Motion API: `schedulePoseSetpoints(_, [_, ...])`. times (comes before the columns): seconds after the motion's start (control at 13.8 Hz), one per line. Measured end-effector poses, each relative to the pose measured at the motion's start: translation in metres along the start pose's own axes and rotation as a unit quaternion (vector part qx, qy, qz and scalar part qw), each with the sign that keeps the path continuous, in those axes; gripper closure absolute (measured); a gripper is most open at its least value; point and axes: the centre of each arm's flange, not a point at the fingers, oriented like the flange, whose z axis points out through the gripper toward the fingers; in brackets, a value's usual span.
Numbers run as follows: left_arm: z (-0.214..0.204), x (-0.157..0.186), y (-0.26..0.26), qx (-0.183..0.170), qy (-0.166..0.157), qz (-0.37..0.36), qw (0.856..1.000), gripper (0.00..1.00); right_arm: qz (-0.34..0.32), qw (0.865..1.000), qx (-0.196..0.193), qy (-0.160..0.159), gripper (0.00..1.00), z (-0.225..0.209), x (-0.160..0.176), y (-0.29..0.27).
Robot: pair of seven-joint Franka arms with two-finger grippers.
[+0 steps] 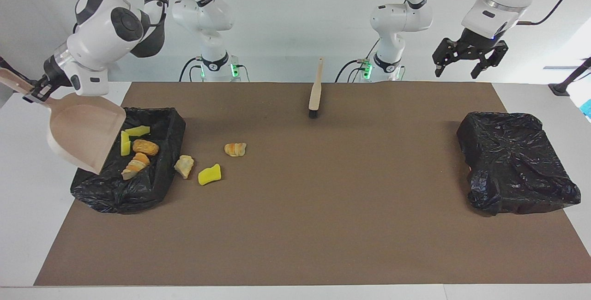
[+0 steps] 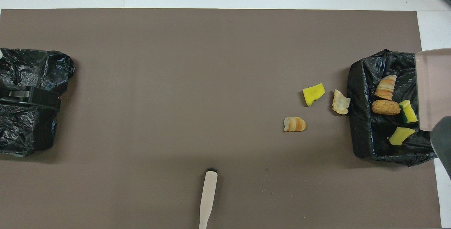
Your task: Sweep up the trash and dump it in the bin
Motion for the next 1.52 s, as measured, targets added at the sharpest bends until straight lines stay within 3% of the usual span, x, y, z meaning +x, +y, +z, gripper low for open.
schedulePoseSetpoints(0.14, [0.0,0.0,0.0,0.0,0.0,0.0,1.0,0.0,0.037,0.997,0.042,0.057,0.69,-0.001,-0.006,-0.011])
schedulePoseSetpoints(0.36, [0.0,0.0,-0.002,0.0,0.0,-0.002,1.0,0.0,0.102,0.979,0.103,0.144,0.69,-0.005,0.007,-0.022])
schedulePoseSetpoints(0.51, [0.0,0.0,-0.004,0.0,0.0,-0.003,1.0,0.0,0.162,0.958,0.142,0.189,0.69,-0.013,0.022,-0.026])
schedulePoseSetpoints(0.8, [0.0,0.0,-0.005,0.0,0.0,-0.005,1.0,0.0,0.27,0.912,0.198,0.238,0.69,-0.065,0.074,-0.026])
schedulePoseSetpoints(1.16, [0.0,0.0,-0.008,0.0,0.0,-0.008,1.0,0.0,0.402,0.818,0.304,0.277,0.69,-0.14,0.145,-0.032])
schedulePoseSetpoints(1.37, [0.0,0.0,-0.008,0.0,0.0,-0.007,1.0,0.0,0.467,0.754,0.373,0.272,0.69,-0.193,0.201,-0.038])
schedulePoseSetpoints(1.52, [0.0,0.0,-0.007,0.0,0.0,-0.007,1.0,0.0,0.507,0.719,0.395,0.266,0.69,-0.235,0.243,-0.04])
